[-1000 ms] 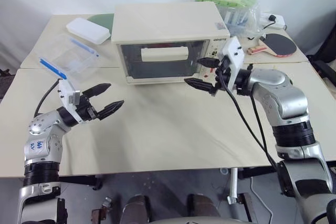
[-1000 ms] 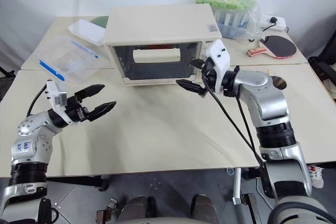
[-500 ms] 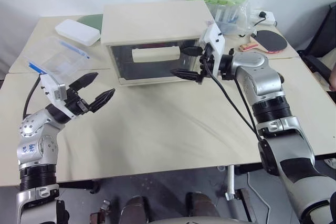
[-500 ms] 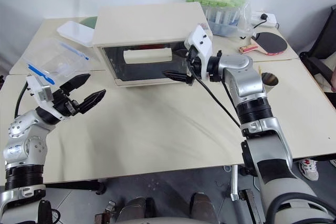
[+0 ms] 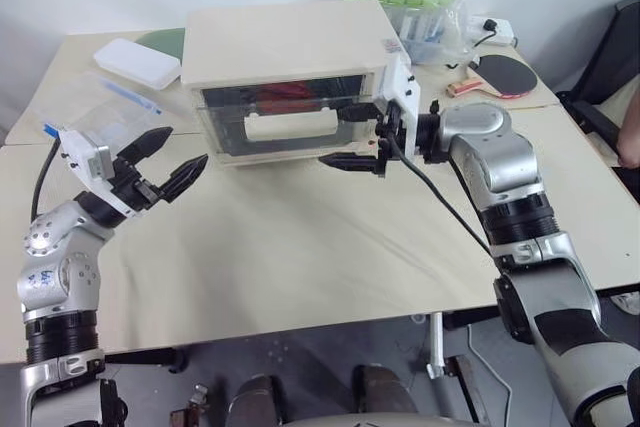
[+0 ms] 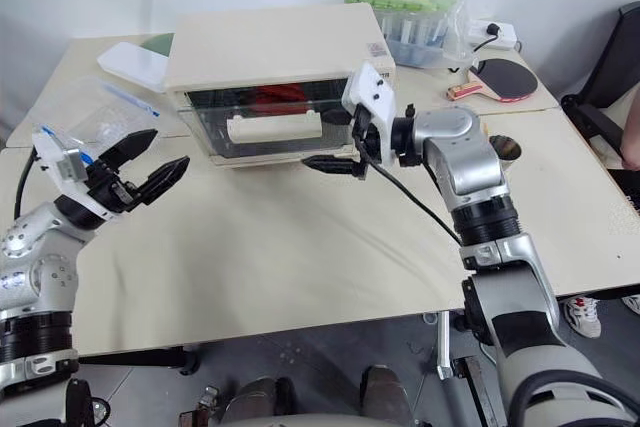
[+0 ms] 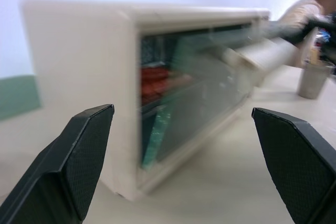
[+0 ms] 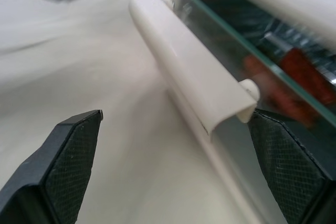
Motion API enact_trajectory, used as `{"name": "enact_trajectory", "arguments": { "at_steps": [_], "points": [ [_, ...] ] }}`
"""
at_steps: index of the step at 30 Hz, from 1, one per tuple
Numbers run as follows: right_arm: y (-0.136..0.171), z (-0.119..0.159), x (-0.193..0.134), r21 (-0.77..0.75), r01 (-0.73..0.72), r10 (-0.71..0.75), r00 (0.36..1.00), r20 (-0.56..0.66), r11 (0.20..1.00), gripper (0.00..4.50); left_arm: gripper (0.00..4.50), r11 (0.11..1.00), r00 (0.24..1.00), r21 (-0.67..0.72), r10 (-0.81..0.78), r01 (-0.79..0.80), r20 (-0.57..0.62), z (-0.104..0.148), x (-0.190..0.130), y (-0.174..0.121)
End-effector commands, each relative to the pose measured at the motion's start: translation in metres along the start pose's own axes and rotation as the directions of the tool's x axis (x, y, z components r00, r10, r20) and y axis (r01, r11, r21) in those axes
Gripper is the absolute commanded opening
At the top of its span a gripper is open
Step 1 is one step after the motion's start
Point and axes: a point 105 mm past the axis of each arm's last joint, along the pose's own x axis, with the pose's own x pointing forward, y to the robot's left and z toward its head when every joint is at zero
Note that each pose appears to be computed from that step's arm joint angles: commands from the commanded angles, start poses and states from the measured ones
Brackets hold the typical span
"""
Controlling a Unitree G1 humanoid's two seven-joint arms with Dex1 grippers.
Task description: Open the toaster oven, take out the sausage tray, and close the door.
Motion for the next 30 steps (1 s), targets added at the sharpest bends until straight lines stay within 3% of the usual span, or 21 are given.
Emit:
{"name": "enact_trajectory", "arguments": {
  "at_steps": [1,4,14,20,25,30],
  "points": [
    [0.007,0.01,0.002,-0.046,-0.026,0.026,1.0,0.01,0.999,4.5,4.11,1.0,0.999,0.023,0.003,-0.004,0.053,0.018,-0.001,0.012],
    [0.011,0.007,0.004,-0.045,-0.026,0.027,1.0,0.007,0.999,4.5,3.38,1.0,0.999,0.028,-0.001,0.0,0.036,0.02,0.005,0.022],
    [0.016,0.007,0.007,-0.043,-0.01,0.011,1.0,0.014,0.999,4.5,0.12,0.986,0.987,-0.049,-0.159,0.157,-0.04,0.002,0.043,0.015],
    [0.021,0.006,0.005,-0.037,0.011,-0.011,1.0,0.013,0.999,4.5,0.02,0.967,0.962,-0.089,-0.247,0.238,-0.117,-0.01,0.059,0.01],
    [0.023,0.003,-0.002,-0.05,0.046,-0.048,0.999,-0.026,0.998,4.5,0.02,0.944,0.906,-0.152,-0.326,0.294,-0.269,-0.027,0.069,0.003],
    [0.022,-0.008,-0.008,-0.053,0.084,-0.088,0.992,-0.094,0.995,4.5,0.02,0.928,0.888,-0.161,-0.37,0.337,-0.273,-0.025,0.075,0.0]
  ]
}}
